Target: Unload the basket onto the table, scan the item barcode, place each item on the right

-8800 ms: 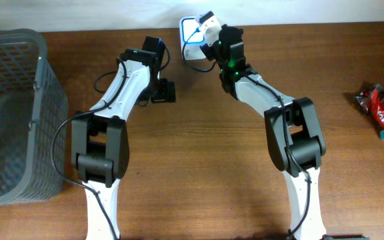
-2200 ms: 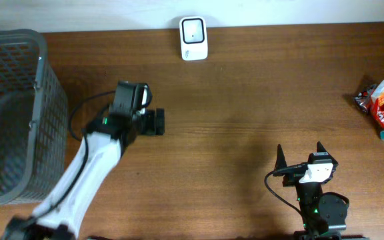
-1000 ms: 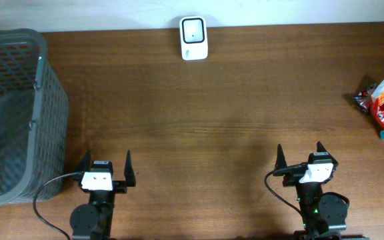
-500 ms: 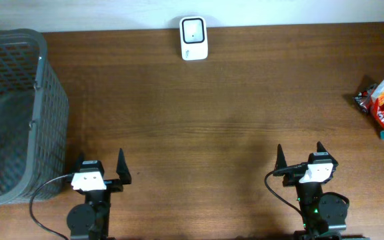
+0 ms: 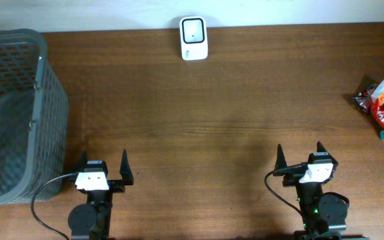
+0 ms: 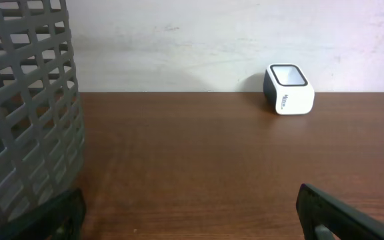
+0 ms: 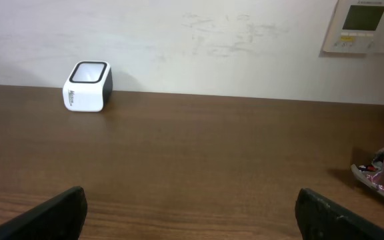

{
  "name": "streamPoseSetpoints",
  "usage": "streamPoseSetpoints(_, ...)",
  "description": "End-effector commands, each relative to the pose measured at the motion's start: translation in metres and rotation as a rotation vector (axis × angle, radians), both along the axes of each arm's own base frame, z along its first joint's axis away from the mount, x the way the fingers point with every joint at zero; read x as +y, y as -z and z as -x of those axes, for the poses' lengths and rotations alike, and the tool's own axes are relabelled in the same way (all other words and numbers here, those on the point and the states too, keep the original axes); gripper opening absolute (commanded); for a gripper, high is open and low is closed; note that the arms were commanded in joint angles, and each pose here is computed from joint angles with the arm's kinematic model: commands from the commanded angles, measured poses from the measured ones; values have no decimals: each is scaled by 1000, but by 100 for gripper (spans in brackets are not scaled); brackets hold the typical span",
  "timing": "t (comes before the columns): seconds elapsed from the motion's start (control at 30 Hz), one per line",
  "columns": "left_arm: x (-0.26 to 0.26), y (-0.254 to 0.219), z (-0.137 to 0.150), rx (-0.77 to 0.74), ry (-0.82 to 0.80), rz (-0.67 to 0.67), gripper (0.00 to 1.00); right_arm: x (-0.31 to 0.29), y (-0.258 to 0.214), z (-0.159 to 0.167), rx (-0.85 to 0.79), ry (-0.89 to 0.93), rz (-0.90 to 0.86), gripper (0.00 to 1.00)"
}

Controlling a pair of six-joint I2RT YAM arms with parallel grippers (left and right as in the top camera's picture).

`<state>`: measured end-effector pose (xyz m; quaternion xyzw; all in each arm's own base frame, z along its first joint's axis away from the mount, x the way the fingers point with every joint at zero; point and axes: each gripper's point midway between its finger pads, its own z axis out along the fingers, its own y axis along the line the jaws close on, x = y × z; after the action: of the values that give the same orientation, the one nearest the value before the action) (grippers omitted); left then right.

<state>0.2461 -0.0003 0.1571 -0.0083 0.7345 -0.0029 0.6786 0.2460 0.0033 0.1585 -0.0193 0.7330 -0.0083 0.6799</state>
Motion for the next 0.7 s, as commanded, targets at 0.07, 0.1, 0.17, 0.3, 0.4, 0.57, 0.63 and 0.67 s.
streamPoseSetpoints(0.07,2,1,0,2,-15,10,99,-2,3,0,5,11,7,98)
streamPoseSetpoints(0.1,5,1,0,1,-31,8,99,-2,3,0,5,11,7,98)
streamPoseSetpoints(0.17,6,1,0,1,-37,4,99,-2,3,0,5,11,7,98)
streamPoseSetpoints(0.3,7,1,0,0,-44,4,99,-2,3,0,5,11,7,98)
streamPoseSetpoints(0.4,8,1,1,1,-47,-15,99,-2,3,0,5,11,7,98)
streamPoseSetpoints(0.57,9,0,0,-2,-46,-14,99,-2,3,0,5,11,7,98)
streamPoseSetpoints(0.63,9,0,0,-2,-46,-14,99,-2,3,0,5,11,7,98)
streamPoseSetpoints(0.67,9,0,0,-2,-46,-14,99,-2,3,0,5,11,7,98)
